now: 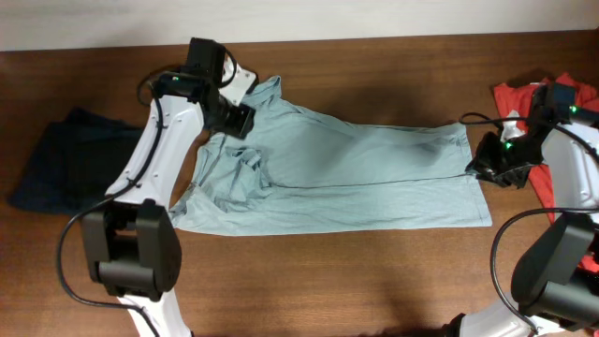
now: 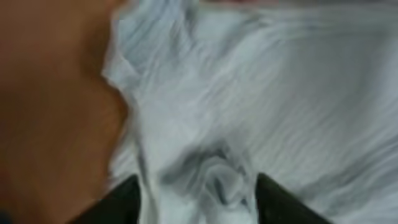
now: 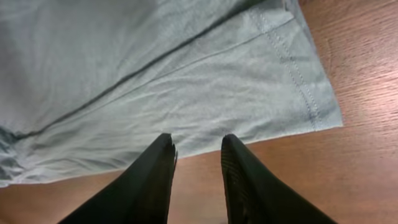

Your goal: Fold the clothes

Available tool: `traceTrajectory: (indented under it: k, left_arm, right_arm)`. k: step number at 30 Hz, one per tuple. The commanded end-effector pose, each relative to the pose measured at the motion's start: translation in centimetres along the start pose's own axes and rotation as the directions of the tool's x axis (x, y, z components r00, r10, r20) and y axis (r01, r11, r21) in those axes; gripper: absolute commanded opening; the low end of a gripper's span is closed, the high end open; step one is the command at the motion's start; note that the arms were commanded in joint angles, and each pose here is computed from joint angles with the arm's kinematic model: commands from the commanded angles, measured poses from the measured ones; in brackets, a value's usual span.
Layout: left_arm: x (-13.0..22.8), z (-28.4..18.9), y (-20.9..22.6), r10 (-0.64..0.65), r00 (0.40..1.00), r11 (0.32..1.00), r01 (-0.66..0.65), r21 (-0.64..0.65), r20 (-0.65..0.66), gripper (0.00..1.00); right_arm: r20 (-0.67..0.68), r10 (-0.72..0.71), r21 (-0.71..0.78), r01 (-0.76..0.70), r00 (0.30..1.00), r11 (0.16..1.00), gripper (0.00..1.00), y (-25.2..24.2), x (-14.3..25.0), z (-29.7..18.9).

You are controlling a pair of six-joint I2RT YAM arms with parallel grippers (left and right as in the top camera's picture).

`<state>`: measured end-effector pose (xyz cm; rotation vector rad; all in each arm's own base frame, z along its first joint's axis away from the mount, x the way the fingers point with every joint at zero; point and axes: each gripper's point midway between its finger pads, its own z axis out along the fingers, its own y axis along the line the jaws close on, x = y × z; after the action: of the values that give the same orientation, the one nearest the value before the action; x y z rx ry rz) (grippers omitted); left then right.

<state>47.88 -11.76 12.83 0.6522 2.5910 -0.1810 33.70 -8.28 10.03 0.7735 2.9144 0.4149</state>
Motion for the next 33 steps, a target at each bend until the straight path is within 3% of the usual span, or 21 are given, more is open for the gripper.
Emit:
traceTrajectory:
  k: [1, 7, 14, 20, 23, 27, 33]
  left_arm:
    - [-1.0, 2.1, 1.3, 0.010, 0.999, 0.999, -0.009, -0.033, 0.033, 0.66]
    - [-1.5, 7.4, 2.4, 0.023, 0.998, 0.999, -0.020, -0.046, 0.061, 0.67]
    - [-1.7, 11.4, 4.8, 0.028, 0.996, 0.989, -0.015, -0.150, 0.085, 0.66]
    - [-2.5, 11.2, 5.5, 0.034, 0.993, 0.982, -0.012, -0.188, 0.115, 0.47]
    - [-2.6, 11.1, 6.0, 0.034, 0.993, 0.977, -0.009, -0.212, 0.113, 0.24]
    - [-3.1, 10.5, 6.2, 0.034, 0.993, 0.975, -0.008, -0.222, 0.117, 0.03]
    - [-6.3, 6.2, 7.1, 0.035, 0.992, 0.965, -0.001, -0.264, 0.122, 0.00]
  right_arm:
    - [-0.020, -0.010, -0.011, 0.010, 1.000, 1.000, 0.30, 0.0, 0.4, 0.6]
    - [-0.021, -0.009, -0.011, 0.009, 1.000, 1.000, 0.30, 0.0, 0.4, 0.7]
    - [-0.029, -0.007, -0.010, 0.007, 1.000, 1.000, 0.30, 0.0, 0.6, 0.7]
    - [-0.028, -0.007, -0.010, 0.007, 1.000, 1.000, 0.30, 0.0, 0.6, 0.7]
    - [-0.027, -0.007, -0.010, 0.007, 1.000, 1.000, 0.30, 0.0, 0.6, 0.7]
    - [-0.028, -0.007, -0.010, 0.007, 1.000, 1.000, 0.30, 0.0, 0.6, 0.7]
    - [-0.028, -0.007, -0.010, 0.007, 1.000, 1.000, 0.30, 0.0, 0.6, 0.7]
